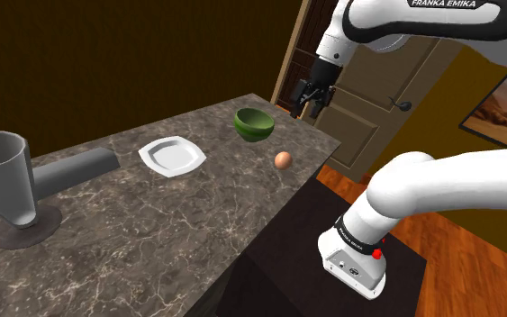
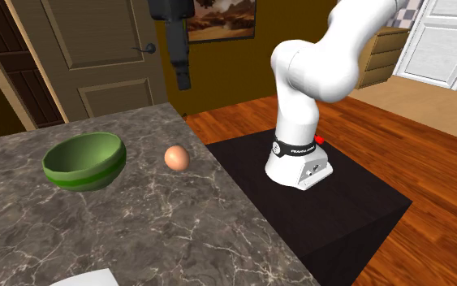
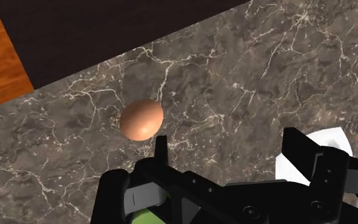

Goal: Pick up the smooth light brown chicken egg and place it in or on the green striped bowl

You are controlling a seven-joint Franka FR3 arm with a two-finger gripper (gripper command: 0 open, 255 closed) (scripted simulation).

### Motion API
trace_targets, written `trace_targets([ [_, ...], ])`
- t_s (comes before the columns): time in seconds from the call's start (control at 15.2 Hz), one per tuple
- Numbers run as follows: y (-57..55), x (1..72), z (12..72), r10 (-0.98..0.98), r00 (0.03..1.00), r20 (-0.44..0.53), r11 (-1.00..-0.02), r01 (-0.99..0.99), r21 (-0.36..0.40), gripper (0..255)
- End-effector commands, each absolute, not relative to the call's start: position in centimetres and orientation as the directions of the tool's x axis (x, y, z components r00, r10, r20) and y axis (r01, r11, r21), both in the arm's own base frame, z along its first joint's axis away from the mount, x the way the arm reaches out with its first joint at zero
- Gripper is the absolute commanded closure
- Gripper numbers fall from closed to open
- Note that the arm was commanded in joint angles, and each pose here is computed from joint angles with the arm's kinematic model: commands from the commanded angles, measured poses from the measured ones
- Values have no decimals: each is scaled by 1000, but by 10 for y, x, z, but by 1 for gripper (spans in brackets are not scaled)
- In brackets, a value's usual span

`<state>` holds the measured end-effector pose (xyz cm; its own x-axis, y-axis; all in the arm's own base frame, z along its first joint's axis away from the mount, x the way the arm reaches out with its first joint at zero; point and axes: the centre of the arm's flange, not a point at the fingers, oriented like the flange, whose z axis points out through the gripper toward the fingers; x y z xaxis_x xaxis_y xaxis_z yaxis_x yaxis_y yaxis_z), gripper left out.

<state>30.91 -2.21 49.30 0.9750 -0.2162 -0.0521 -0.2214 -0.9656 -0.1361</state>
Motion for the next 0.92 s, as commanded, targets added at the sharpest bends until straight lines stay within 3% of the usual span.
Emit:
trace_targets([
  [0.0, -35, 311, 470, -299, 953, -39, -941, -302, -155, 0],
  [0.4, -71, 307, 396, -526, 850, -18, -829, -517, -215, 0],
  [0.86, -107, 296, 307, -748, 663, -14, -633, -719, -286, 0],
])
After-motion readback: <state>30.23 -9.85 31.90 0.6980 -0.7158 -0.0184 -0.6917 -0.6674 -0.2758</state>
